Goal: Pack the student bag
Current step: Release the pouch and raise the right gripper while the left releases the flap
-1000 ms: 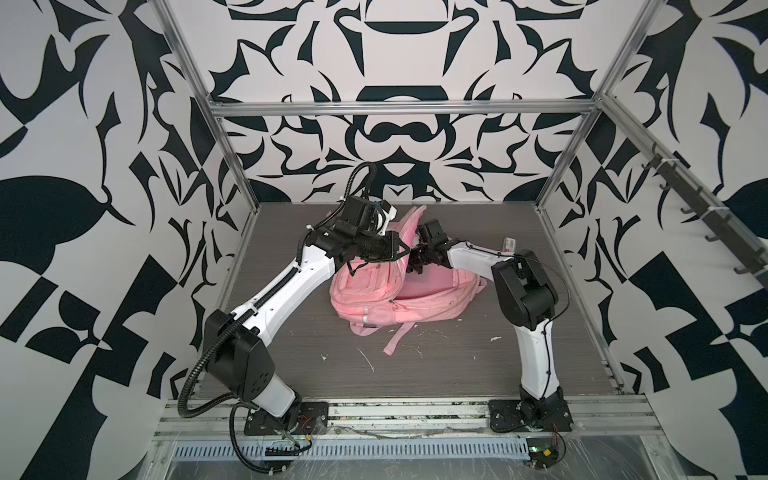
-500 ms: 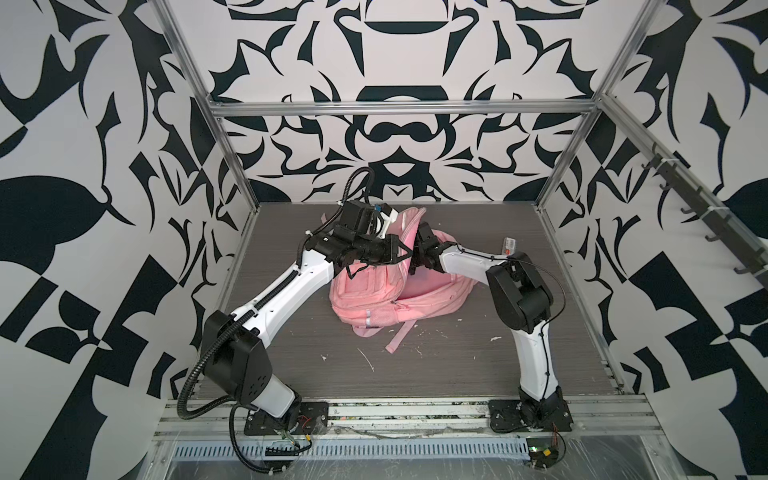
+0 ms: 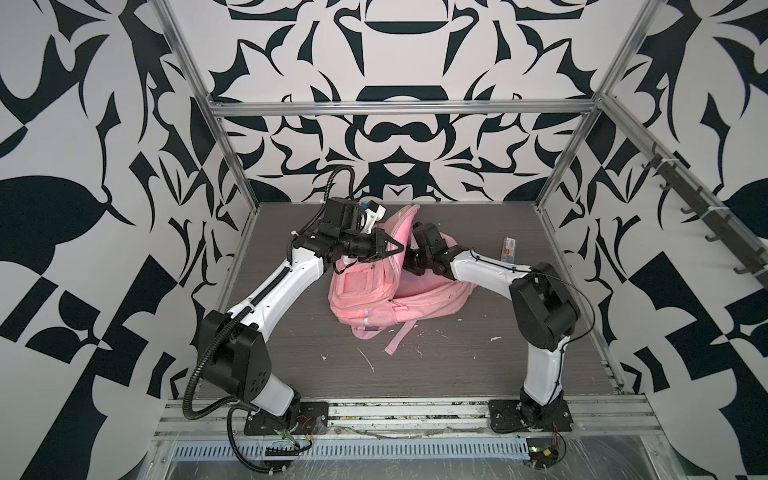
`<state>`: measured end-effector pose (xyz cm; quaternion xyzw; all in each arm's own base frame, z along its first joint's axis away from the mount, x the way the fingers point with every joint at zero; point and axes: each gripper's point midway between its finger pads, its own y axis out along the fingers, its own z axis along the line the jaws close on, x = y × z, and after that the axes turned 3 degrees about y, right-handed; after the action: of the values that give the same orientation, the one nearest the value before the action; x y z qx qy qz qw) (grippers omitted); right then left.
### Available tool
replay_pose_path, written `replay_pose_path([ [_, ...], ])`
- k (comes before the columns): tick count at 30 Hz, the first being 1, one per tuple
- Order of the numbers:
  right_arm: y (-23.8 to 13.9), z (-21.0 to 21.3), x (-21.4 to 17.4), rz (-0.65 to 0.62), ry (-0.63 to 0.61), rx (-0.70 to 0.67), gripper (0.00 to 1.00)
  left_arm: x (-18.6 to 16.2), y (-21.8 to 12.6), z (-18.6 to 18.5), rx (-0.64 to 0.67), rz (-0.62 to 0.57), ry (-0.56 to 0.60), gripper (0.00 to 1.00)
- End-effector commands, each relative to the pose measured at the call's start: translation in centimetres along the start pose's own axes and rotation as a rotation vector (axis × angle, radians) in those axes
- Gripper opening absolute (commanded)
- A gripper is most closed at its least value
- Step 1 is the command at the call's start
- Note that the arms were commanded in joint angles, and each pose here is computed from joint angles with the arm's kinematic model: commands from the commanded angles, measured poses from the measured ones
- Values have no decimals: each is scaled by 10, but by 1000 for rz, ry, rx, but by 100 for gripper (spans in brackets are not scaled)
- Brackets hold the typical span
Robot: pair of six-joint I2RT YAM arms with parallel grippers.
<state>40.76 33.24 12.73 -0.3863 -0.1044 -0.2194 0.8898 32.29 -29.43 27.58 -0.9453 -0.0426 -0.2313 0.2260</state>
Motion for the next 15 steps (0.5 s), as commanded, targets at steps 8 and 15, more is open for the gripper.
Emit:
replay_pose_path([
  [8, -96, 25, 3, -46, -187, -121, 91, 15, -2, 26, 38, -45, 71, 0],
  [15, -169, -33, -1, -164, 6, -346, 90, 11, 19, 56, 86, 0, 28, 0],
])
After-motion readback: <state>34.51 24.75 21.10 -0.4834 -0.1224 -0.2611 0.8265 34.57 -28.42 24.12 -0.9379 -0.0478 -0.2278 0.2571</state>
